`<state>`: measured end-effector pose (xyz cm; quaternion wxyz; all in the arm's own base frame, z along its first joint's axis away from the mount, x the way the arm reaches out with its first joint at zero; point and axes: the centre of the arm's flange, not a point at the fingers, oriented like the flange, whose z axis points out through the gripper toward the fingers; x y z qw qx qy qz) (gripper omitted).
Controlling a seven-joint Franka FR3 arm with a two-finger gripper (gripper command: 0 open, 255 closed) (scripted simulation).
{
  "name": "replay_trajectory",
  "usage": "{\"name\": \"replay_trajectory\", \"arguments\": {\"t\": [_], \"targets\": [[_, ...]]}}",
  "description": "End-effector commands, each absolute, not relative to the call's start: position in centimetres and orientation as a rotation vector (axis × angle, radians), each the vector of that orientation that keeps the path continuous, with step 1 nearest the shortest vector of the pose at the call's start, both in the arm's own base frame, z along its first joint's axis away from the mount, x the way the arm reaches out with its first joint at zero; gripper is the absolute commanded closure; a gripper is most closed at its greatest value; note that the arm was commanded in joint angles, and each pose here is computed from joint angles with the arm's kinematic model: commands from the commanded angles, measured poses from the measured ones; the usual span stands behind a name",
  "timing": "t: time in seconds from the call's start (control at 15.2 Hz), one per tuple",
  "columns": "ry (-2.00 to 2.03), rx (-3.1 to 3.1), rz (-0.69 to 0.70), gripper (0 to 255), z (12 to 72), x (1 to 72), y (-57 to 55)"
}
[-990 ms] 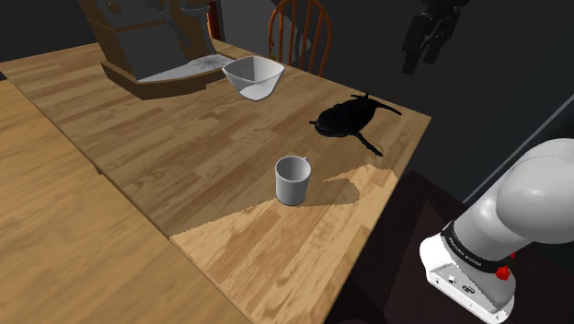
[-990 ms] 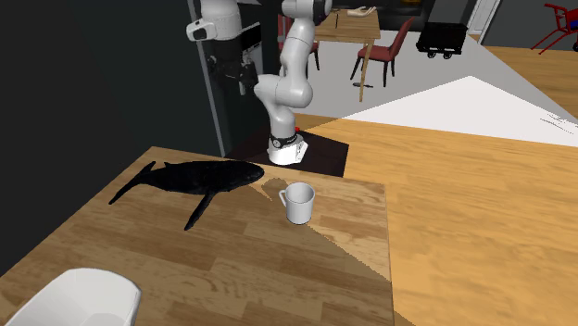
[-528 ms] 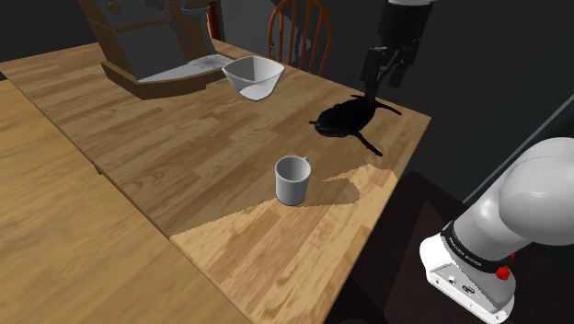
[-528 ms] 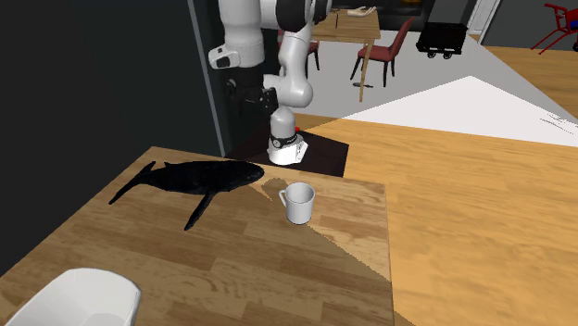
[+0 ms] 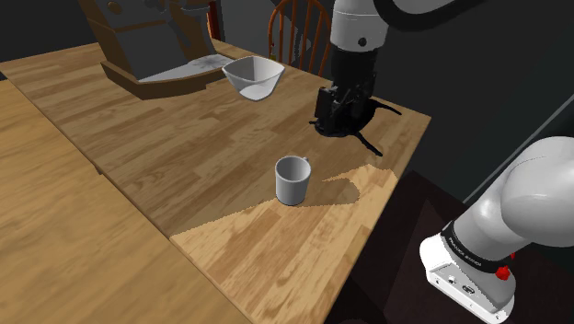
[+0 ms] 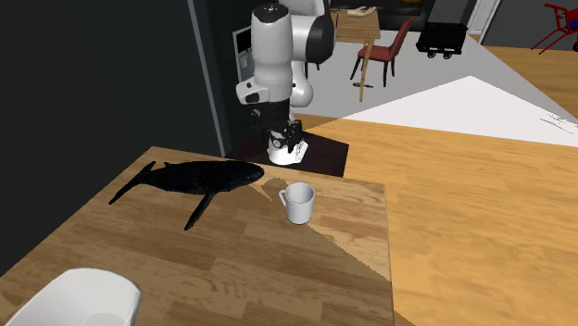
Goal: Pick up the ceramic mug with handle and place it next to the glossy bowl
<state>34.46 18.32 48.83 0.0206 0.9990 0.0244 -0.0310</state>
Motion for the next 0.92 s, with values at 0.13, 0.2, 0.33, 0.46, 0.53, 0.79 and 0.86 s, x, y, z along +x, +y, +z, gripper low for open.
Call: {"name": "replay_trajectory", "arguments": {"t": [0.13,0.2,0.33,0.46,0.53,0.79,0.86], "targets": [[0.074,3.092,-0.09,0,45.8,35.5,22.6],[0.074,3.09,-0.089,0,45.1,35.7,23.7],[0.074,3.086,-0.087,0,43.6,36.3,25.9],[0.074,3.083,-0.085,0,42.1,36.8,28.0],[0.073,3.081,-0.084,0,41.3,37.0,29.1],[0.073,3.075,-0.08,0,38.9,37.9,32.5],[0.073,3.075,-0.08,0,38.4,37.9,32.5]]}}
